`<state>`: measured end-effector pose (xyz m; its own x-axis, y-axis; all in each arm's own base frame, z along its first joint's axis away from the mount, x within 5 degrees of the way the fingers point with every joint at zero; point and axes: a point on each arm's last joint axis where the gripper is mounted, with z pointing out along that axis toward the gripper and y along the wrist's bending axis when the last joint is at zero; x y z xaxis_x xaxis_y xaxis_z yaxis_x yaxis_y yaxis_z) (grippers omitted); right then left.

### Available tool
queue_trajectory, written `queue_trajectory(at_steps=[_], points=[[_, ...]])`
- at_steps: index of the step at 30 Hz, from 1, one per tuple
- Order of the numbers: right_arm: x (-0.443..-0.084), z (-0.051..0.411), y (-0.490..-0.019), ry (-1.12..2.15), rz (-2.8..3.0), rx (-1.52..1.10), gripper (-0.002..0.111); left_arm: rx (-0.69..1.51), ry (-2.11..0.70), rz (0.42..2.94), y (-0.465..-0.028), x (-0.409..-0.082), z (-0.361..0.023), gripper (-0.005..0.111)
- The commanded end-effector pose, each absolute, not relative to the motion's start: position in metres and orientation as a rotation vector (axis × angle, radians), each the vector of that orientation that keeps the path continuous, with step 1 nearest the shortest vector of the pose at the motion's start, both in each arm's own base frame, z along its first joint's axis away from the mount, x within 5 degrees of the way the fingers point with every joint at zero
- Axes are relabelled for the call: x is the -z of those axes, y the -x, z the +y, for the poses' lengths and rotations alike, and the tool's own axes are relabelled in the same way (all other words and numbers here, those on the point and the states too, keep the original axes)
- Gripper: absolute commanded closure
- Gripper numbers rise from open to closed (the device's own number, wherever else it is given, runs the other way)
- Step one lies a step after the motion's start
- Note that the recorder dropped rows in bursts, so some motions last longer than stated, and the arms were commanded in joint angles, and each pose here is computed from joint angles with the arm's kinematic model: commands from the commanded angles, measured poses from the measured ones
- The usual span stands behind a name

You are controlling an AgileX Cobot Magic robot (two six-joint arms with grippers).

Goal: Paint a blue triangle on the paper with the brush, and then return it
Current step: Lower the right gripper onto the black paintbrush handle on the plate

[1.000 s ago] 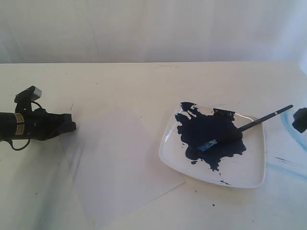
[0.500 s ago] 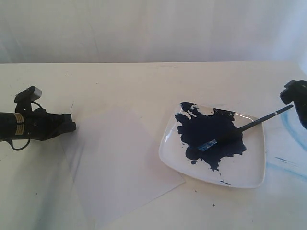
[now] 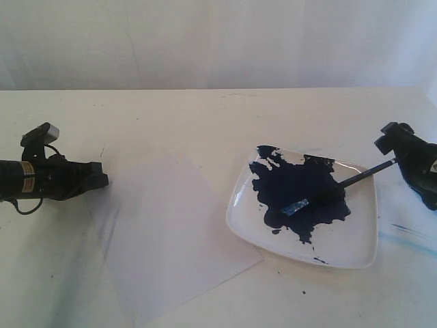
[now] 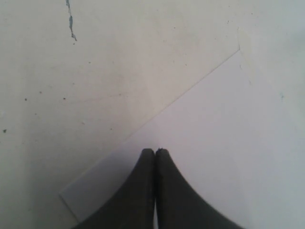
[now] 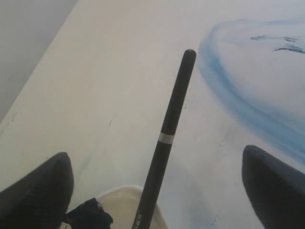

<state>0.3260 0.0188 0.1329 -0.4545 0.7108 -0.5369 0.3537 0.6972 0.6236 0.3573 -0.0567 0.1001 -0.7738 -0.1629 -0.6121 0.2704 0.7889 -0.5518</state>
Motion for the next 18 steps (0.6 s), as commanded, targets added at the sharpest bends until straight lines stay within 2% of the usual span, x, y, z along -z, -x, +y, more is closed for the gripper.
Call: queue_trajectory(at_steps=[1,5,18], points=[[-0.129,0.019,-0.333,-0.788,2.082,-0.563,0.025,0.787,-0.091,2.35,-0.355,-0.095,-0.055,0.107],[-0.125,0.023,-0.34,-0.788,2.101,-0.6,0.029,0.787,-0.091,2.35,-0.355,-0.095,-0.055,0.107],[-0.113,0.027,-0.352,-0.724,2.139,-0.619,0.029,0.787,-0.091,2.35,-0.355,-0.095,-0.055,0.107]])
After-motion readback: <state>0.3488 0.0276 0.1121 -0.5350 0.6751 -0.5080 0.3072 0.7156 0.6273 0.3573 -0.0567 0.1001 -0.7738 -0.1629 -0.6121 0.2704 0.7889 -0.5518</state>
